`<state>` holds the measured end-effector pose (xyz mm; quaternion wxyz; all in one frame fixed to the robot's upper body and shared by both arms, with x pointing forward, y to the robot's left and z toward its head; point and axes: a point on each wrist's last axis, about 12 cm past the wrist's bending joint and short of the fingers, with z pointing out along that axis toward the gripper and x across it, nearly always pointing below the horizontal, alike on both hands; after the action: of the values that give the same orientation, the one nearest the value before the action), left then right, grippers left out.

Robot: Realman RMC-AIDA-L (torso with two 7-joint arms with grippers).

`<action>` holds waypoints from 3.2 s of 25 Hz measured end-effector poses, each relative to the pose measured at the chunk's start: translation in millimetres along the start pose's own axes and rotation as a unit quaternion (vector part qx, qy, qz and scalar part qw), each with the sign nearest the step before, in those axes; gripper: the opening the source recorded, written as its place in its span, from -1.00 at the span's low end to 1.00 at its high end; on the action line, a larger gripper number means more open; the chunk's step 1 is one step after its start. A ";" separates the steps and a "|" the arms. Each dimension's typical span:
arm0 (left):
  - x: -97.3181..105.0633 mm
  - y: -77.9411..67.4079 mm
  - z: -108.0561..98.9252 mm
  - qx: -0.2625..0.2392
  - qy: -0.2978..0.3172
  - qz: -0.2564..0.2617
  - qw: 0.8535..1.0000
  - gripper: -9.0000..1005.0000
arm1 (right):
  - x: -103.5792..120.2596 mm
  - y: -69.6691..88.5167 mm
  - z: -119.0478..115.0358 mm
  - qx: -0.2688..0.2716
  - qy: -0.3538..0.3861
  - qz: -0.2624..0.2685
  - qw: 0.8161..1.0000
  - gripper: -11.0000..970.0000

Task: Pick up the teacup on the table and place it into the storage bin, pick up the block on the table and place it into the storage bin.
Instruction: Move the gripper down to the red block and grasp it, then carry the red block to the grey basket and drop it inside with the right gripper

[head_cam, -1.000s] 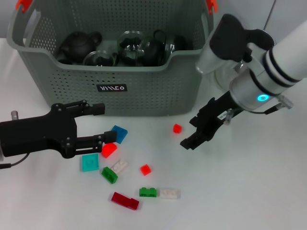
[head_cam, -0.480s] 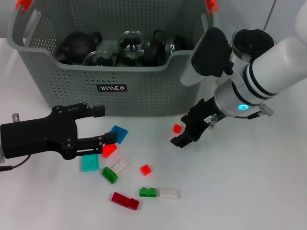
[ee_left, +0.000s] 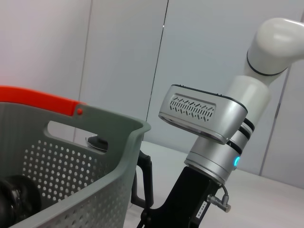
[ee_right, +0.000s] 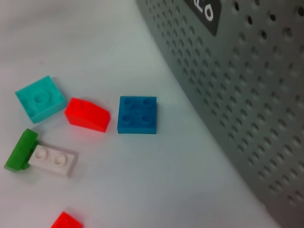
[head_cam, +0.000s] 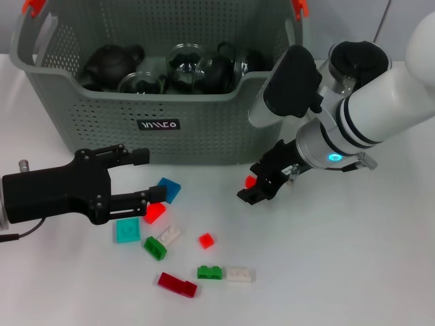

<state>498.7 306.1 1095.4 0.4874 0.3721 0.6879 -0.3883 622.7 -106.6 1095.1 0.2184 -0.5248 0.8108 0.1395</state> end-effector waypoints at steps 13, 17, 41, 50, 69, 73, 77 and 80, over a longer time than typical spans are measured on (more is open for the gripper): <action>0.7 0.7 1.0 -0.005 0.000 -0.001 1.000 0.53 | 1.6 -2.6 2.0 0.014 -0.003 0.000 1.000 0.10; 0.8 1.0 1.0 -0.007 0.001 -0.001 1.000 0.53 | 2.4 -3.2 2.8 0.018 -0.003 0.000 1.000 0.01; 2.2 1.1 1.2 -0.008 -0.003 -0.006 1.000 0.53 | 2.3 4.7 10.3 0.017 -0.003 -0.014 1.000 -0.30; 2.2 1.6 0.0 -0.012 -0.006 -0.007 1.000 0.53 | 3.2 2.6 9.0 0.019 -0.004 -0.010 1.000 -0.35; 5.1 -1.9 -6.9 -0.011 -0.008 -0.015 1.000 0.53 | -25.8 21.6 -60.2 -0.083 -0.068 -0.048 0.993 -0.62; 7.4 -4.5 -9.1 -0.008 -0.008 -0.017 1.000 0.53 | -45.4 26.0 -91.6 -0.102 -0.118 -0.061 0.986 -0.62; 11.0 -7.3 -12.9 -0.009 -0.007 -0.017 1.000 0.53 | -68.3 19.8 -117.0 -0.087 -0.167 -0.071 0.980 -0.62; 11.5 -8.3 -12.6 -0.005 -0.006 -0.014 1.000 0.53 | -83.4 9.1 -130.0 -0.061 -0.200 -0.069 0.975 -0.61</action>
<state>483.6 315.4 1088.6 0.4877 0.3575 0.6924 -0.3935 616.9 -96.1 1249.4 0.3531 -0.5528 0.7026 0.2757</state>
